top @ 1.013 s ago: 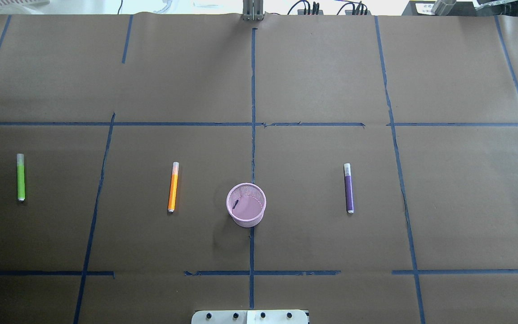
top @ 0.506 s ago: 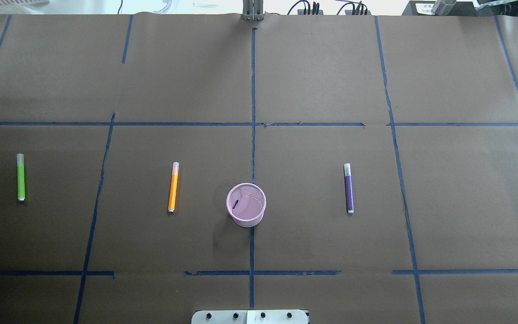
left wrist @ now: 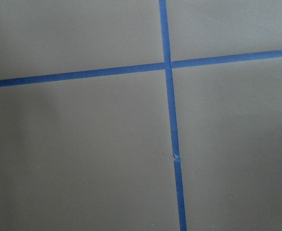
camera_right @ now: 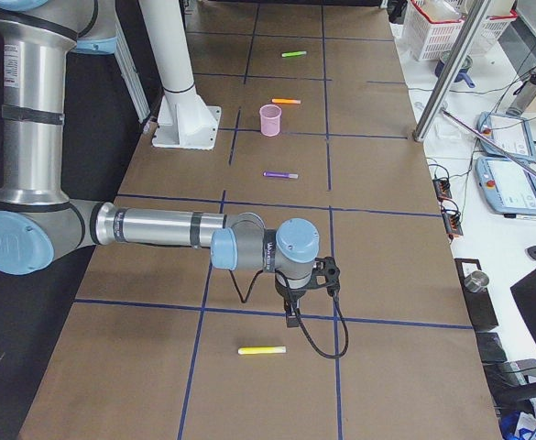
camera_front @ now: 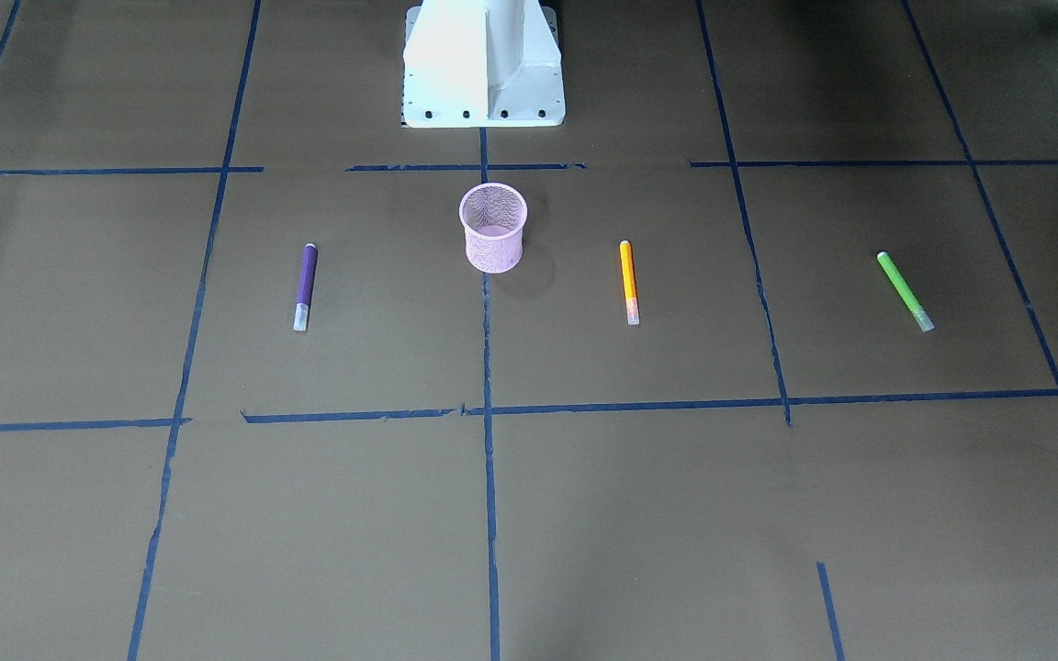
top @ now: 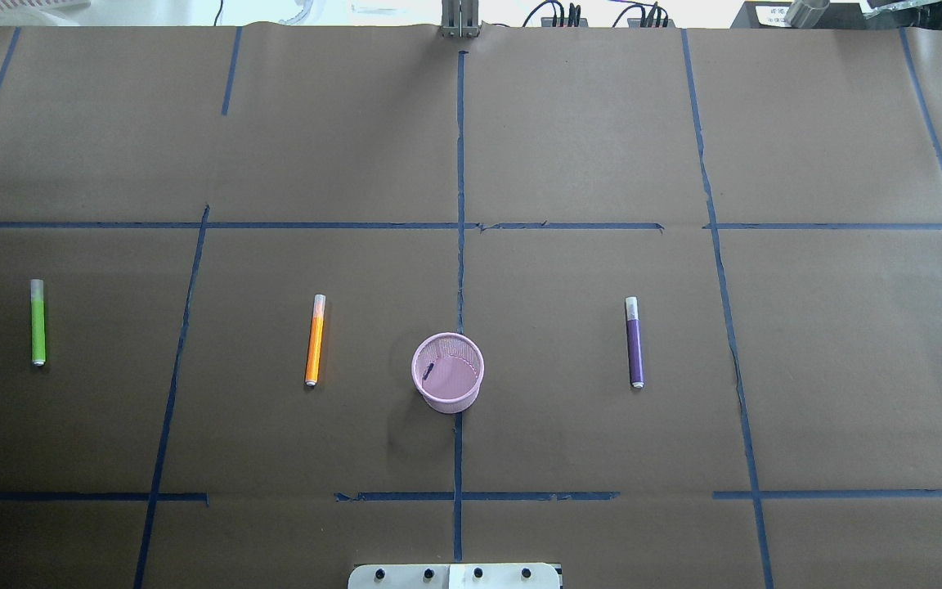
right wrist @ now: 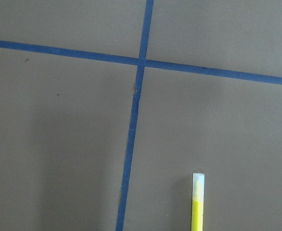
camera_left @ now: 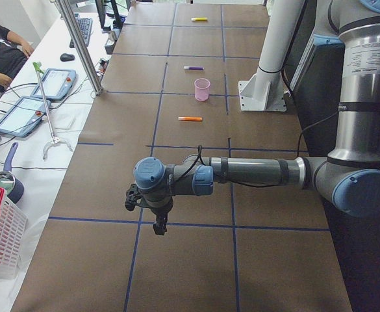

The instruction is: Collect pens into pen holder

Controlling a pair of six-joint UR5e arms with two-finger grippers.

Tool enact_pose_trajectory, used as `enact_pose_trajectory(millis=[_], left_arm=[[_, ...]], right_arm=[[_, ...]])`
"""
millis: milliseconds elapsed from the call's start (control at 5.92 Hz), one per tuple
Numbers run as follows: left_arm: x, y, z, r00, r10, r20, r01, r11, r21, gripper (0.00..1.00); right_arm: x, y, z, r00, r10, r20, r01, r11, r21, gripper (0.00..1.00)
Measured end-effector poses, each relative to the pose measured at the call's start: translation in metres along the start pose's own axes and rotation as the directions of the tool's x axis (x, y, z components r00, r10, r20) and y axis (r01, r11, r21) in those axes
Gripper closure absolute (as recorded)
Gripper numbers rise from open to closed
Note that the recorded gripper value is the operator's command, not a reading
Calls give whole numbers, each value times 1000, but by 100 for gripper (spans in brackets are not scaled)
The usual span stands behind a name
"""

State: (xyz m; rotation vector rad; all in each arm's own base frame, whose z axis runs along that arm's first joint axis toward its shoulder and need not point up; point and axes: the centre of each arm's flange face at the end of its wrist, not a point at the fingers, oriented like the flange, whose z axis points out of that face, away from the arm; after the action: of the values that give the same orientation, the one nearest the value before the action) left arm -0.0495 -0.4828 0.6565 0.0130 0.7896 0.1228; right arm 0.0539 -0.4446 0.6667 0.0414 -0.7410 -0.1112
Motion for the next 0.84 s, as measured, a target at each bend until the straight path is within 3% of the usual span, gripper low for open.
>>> enact_pose_trajectory(millis=[338,844], left_arm=[[15,-7,-10,1000,7,-5,-7,1000,21,0],[110,-47,-8,1000,11,-21,-11,1000,21,0]], right_arm=[[12,11,15,1000,21,1,-21,999,-31,0],[25,32,30,1000,28,2,-27,999,-47,0]])
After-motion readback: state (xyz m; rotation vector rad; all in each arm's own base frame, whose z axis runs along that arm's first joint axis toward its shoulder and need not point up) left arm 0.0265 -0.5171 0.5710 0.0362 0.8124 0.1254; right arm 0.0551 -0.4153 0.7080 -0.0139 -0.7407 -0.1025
